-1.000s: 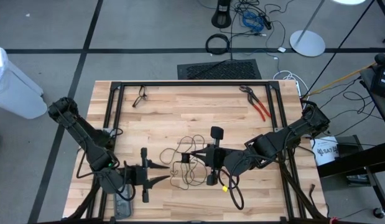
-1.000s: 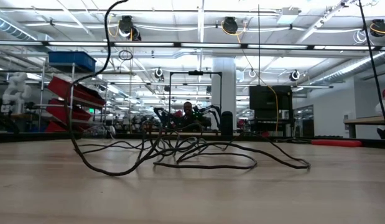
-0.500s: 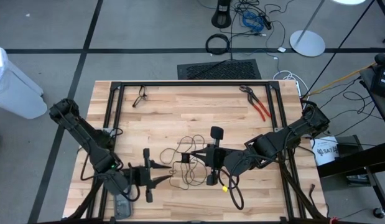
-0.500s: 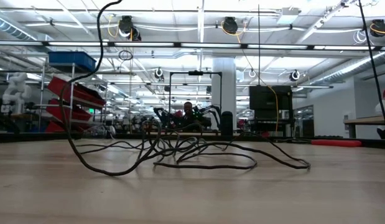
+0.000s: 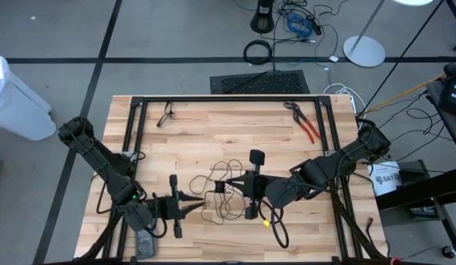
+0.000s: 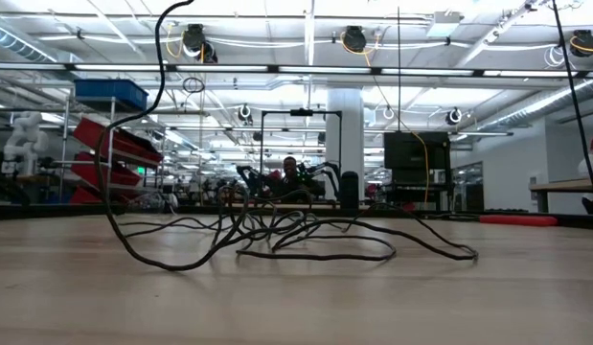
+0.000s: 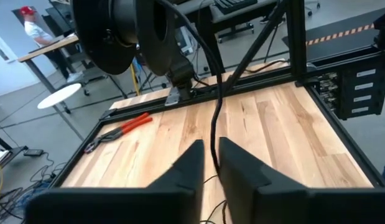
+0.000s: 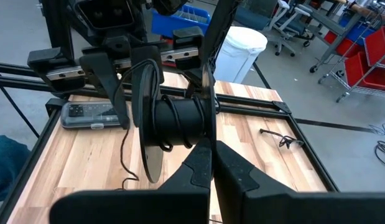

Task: Coil cords
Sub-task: Coil the black wire onto the spool

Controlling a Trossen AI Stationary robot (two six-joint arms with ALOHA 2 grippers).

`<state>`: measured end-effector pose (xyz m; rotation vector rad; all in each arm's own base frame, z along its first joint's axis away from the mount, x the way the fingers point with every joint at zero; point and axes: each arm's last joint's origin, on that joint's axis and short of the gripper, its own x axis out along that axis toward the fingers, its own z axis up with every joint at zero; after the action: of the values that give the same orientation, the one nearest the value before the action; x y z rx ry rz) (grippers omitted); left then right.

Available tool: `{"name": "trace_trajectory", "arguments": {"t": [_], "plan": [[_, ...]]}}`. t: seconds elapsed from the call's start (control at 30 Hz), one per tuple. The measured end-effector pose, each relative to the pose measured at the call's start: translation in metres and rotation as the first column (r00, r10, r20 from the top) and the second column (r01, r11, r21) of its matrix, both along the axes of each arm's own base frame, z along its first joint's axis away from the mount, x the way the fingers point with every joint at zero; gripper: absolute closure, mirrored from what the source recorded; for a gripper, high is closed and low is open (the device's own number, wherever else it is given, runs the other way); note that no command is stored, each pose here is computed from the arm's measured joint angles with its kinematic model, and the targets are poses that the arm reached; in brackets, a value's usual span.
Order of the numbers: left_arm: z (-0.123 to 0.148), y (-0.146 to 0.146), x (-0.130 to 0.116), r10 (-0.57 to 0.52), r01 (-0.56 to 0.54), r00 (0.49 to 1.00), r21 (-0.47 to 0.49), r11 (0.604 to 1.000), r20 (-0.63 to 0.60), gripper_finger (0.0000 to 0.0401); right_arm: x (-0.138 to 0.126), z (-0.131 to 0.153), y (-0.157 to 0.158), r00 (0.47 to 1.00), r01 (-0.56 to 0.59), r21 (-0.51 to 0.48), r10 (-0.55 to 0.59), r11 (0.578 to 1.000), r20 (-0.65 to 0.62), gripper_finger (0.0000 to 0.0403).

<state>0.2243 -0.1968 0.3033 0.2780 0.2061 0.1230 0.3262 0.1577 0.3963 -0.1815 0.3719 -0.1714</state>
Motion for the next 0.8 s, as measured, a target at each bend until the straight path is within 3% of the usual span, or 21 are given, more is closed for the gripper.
{"name": "trace_trajectory", "arguments": {"t": [0.17,0.5,0.8], "plan": [[0.0,0.0,0.0,0.015,-0.015,1.0,-0.001,1.0,0.004,0.0395,0.0,0.0,0.0,1.0,0.0,0.0,0.0,1.0,0.0,0.0403],[-0.008,0.009,-0.003,0.208,-0.207,0.978,0.033,0.978,-0.006,0.0399,0.001,0.003,0.001,0.999,-0.002,0.041,0.0,0.999,0.039,0.0403],[-0.014,0.022,0.005,0.273,-0.274,0.961,-0.034,0.961,-0.03,0.04,0.01,0.007,0.004,0.992,-0.011,0.086,0.0,0.996,0.128,0.0403]]}}
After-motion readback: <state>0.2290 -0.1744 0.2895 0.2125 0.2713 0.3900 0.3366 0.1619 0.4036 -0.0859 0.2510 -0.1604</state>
